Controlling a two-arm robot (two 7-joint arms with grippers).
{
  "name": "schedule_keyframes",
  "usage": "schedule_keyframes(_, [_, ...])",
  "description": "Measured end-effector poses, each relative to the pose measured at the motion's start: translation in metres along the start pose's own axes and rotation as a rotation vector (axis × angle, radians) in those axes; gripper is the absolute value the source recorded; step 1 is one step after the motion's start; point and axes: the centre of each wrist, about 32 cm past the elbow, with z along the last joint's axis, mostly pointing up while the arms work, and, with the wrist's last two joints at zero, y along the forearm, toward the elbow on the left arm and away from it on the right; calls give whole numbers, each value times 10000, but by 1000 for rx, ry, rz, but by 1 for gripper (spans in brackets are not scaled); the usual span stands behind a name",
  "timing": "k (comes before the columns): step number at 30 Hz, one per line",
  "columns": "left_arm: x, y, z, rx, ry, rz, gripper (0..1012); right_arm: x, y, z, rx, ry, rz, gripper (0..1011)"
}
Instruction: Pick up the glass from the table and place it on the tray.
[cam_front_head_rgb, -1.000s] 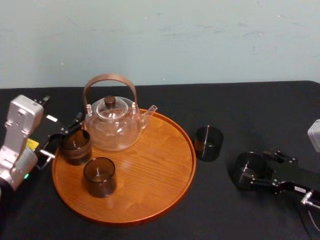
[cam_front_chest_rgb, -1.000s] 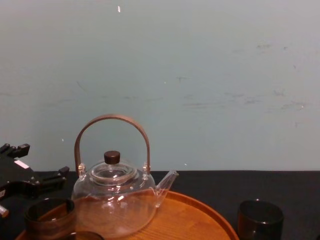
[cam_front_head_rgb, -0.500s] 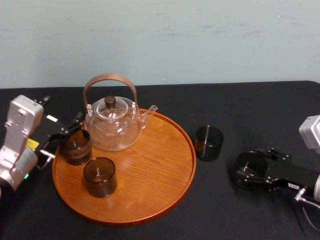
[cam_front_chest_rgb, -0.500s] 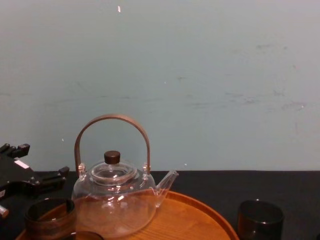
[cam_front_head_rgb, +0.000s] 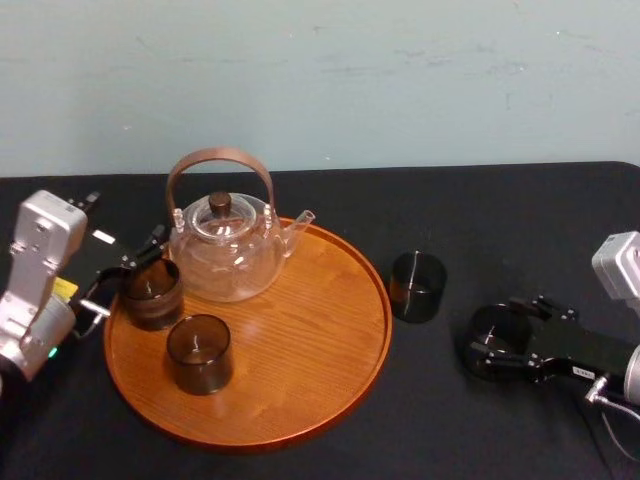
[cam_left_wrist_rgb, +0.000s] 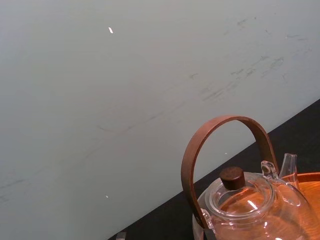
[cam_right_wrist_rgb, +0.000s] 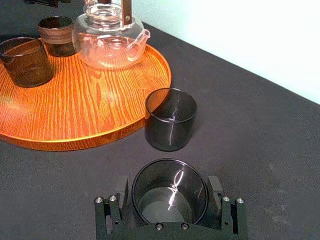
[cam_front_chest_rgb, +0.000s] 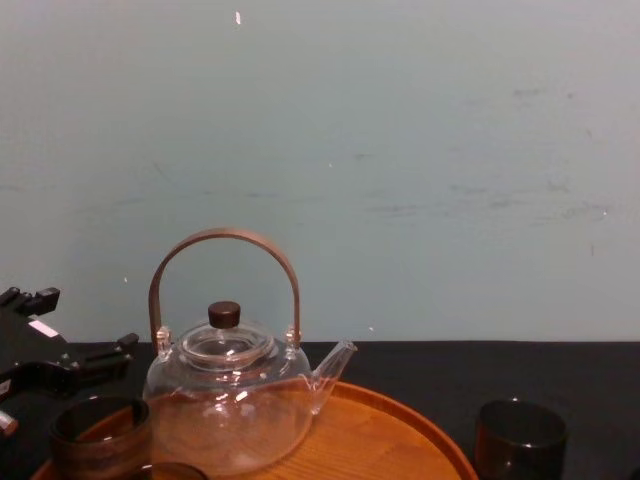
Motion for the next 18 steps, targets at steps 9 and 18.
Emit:
schedule_keyframes(9, [0, 0, 0, 0, 0, 0, 1001, 3, -4, 1, 2, 2, -1, 903])
schedule_keyframes(18, [0, 0, 0, 0, 0, 0, 1001, 4, -6, 0, 2, 4, -1, 903])
